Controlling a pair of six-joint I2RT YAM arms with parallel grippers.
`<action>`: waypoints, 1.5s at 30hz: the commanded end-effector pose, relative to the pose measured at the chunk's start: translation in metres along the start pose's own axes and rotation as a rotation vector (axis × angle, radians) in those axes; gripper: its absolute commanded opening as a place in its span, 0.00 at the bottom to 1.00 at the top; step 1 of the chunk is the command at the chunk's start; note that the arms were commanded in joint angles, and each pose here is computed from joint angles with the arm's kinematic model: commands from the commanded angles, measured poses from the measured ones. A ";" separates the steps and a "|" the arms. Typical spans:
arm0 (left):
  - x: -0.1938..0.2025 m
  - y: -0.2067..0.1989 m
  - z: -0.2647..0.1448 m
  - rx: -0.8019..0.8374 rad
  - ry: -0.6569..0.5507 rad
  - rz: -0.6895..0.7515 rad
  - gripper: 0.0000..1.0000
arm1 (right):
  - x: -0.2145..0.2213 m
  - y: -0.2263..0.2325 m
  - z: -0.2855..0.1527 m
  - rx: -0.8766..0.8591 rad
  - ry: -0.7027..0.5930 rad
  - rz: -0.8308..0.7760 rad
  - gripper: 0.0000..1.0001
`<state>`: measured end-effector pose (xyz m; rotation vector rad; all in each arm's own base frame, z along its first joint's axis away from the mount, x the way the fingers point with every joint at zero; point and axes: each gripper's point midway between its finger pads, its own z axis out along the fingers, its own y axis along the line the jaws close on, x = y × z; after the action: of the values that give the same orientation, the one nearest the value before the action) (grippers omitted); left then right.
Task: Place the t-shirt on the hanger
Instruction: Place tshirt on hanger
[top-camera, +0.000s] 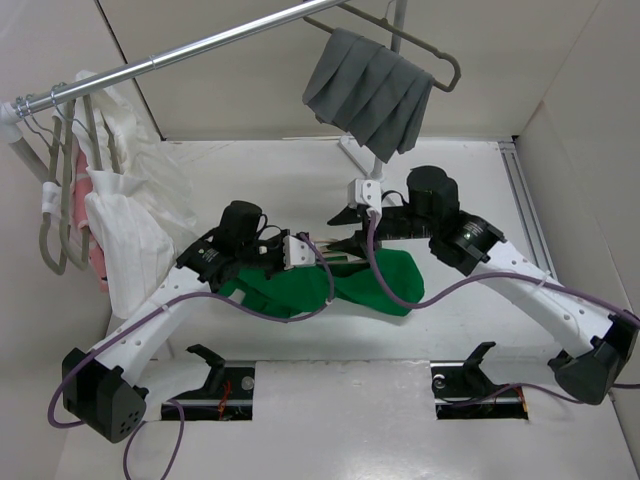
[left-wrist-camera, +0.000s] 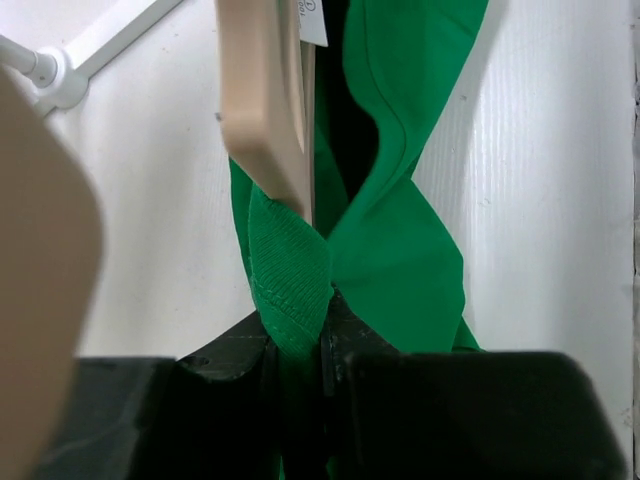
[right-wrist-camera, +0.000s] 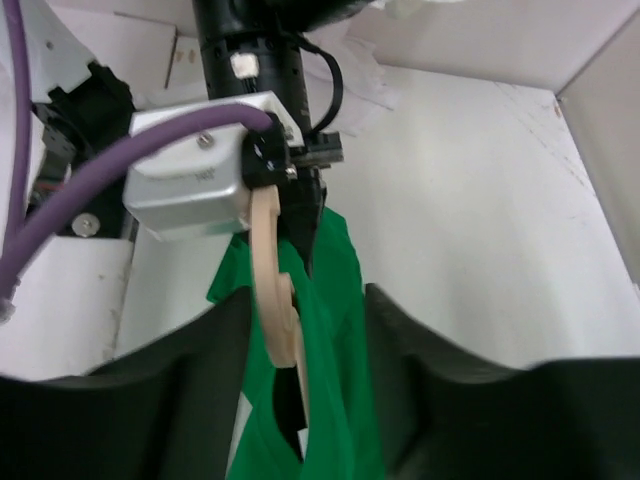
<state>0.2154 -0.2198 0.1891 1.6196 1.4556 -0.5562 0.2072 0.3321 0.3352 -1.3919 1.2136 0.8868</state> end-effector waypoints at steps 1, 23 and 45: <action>-0.032 0.004 -0.006 -0.010 -0.109 0.061 0.00 | 0.004 -0.005 0.003 -0.002 -0.005 0.009 0.57; 0.001 0.035 -0.022 -0.100 0.004 -0.101 0.12 | 0.039 -0.023 -0.092 0.215 0.190 0.070 0.00; -0.002 0.029 -0.014 0.020 -0.028 -0.009 0.56 | -0.018 -0.012 -0.059 0.110 0.037 -0.031 0.00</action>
<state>0.2454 -0.2123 0.2251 1.5400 1.4469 -0.6213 0.2116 0.2649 0.3114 -1.3752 1.4472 0.7752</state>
